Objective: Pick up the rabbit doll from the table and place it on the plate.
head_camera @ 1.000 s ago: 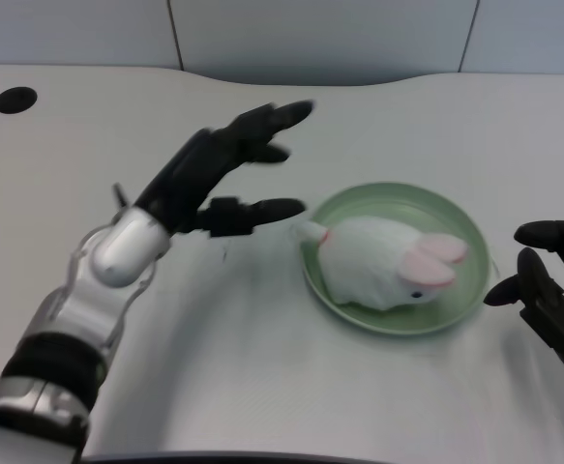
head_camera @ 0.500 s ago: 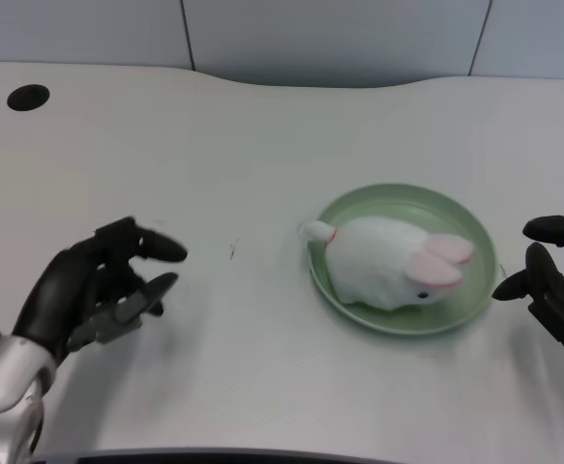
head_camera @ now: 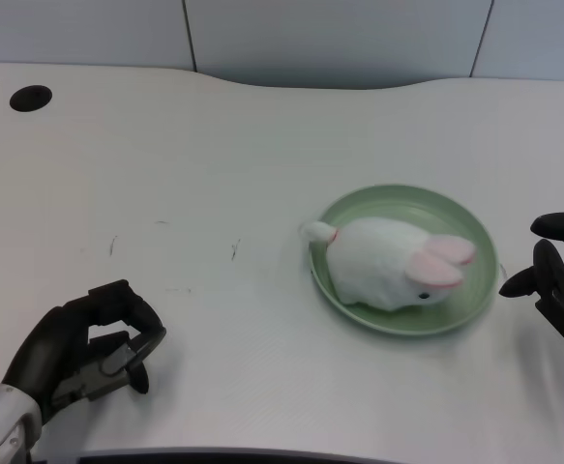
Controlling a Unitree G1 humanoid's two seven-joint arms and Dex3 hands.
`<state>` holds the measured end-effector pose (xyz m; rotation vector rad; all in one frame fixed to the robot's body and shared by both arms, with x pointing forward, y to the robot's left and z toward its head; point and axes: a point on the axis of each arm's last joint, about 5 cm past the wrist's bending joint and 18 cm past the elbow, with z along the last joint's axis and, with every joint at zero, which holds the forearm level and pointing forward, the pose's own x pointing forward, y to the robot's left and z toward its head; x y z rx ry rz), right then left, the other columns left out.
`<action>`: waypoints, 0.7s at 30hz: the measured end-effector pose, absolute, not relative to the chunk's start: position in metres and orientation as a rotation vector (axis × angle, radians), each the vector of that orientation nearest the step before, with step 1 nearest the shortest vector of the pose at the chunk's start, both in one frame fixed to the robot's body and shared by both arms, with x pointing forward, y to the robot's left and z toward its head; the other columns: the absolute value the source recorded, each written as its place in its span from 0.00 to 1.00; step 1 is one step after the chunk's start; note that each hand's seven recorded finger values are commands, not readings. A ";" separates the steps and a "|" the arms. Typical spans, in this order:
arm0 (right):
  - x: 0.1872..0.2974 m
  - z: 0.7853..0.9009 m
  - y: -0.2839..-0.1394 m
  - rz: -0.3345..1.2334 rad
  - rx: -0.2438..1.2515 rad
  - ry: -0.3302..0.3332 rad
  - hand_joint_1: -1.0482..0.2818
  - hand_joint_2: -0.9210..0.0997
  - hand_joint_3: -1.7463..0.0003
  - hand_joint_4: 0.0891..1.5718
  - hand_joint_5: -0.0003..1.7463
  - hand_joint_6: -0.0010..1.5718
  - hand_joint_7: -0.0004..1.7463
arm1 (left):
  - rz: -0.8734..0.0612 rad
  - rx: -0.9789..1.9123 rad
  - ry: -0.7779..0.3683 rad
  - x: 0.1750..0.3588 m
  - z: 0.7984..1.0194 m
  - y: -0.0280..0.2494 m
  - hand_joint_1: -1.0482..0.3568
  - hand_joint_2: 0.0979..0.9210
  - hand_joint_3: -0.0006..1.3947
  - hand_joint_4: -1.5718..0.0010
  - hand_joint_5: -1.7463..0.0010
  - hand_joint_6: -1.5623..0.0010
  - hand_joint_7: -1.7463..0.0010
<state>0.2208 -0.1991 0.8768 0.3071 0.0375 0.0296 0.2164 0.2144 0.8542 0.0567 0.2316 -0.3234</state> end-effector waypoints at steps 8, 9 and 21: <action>0.222 0.875 -0.200 0.027 0.306 0.048 0.60 0.00 0.60 0.17 1.00 0.00 1.00 | -0.375 0.002 0.264 0.220 0.847 0.218 0.40 1.00 0.28 0.51 0.00 0.65 0.00; 0.222 0.875 -0.200 0.028 0.310 0.048 0.59 0.00 0.60 0.17 1.00 0.00 1.00 | -0.379 -0.007 0.265 0.220 0.847 0.218 0.40 1.00 0.27 0.51 0.00 0.65 0.00; 0.226 0.873 -0.199 0.021 0.307 0.052 0.59 0.00 0.60 0.18 1.00 0.01 1.00 | -0.372 -0.021 0.252 0.228 0.850 0.219 0.39 1.00 0.28 0.53 0.00 0.66 0.00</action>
